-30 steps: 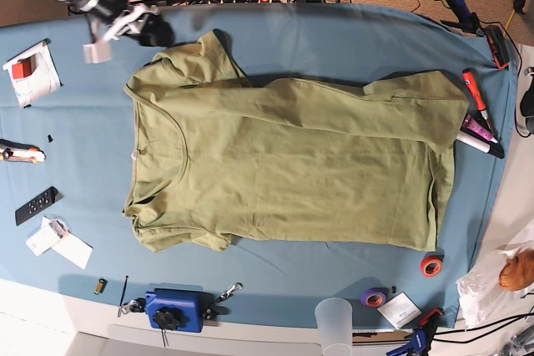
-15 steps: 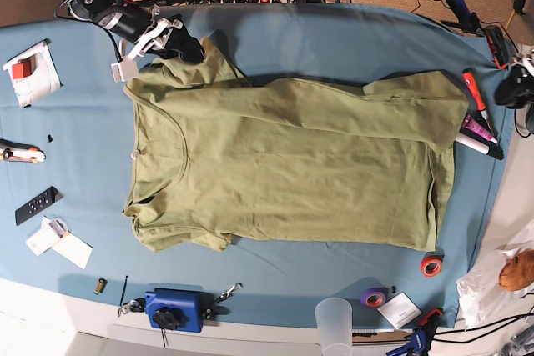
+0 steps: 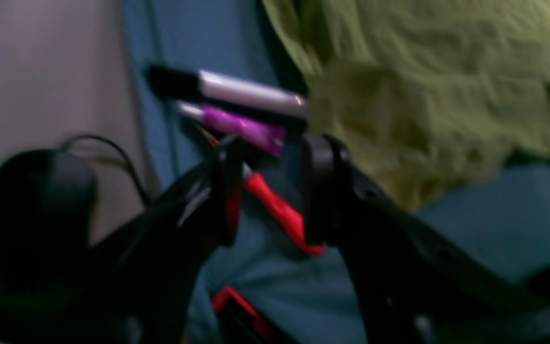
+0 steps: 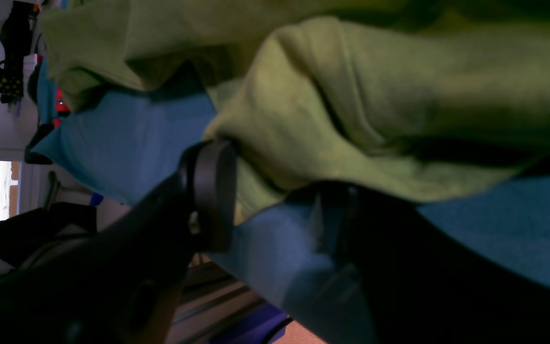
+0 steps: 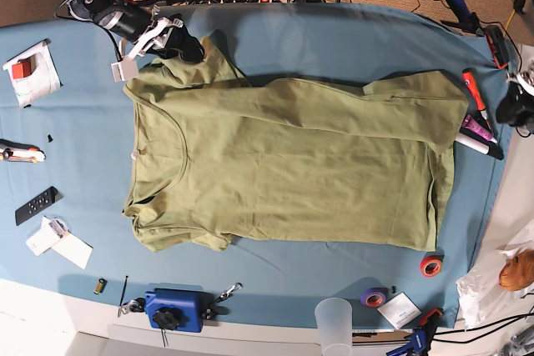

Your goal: Layout the t-shirt on the table in an organized manner, then fold the t-shirt properly

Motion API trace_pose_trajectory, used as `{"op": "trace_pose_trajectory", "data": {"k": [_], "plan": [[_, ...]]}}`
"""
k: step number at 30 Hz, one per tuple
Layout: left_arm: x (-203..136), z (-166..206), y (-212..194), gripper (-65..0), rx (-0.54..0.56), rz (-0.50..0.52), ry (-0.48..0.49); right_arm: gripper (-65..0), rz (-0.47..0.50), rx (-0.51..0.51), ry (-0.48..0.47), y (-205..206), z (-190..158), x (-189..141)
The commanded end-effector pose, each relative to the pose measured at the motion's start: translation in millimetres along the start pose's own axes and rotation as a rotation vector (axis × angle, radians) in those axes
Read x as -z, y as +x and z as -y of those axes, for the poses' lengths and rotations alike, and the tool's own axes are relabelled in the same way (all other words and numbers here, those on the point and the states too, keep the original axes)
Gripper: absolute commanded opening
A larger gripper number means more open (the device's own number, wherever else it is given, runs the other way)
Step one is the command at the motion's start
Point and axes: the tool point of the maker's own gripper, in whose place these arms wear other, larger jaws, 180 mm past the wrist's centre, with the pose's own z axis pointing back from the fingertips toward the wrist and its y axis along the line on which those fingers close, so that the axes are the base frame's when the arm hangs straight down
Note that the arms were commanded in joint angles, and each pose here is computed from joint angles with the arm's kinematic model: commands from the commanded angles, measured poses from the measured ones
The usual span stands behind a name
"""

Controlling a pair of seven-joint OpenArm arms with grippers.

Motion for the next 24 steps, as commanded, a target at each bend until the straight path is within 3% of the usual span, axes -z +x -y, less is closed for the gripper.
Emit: {"op": "trace_pose_trajectory", "data": {"k": [1,8,13,19,24], "plan": [[-2,-1,15,-43.7,0.049,0.028,0.001,-36.6,-0.006,-0.015,-0.015,1,3,-3],[38,28,-9,-43.7,0.175,-0.08,-0.057,-36.6,-0.003,-0.015,-0.015,2,3,-3],[61,24,-5,-43.7,0.25,-0.166,0.02,-36.6,-0.004,-0.015,-0.015,2,3,-3],[54,27,-9,-43.7,0.294,-0.282,0.055,-36.6,-0.003,-0.016,-0.015,2,3,-3],[41,53,-10,-43.7,0.428,-0.285,0.025,-36.6,-0.002,-0.016,-0.016,2,3,-3]]}}
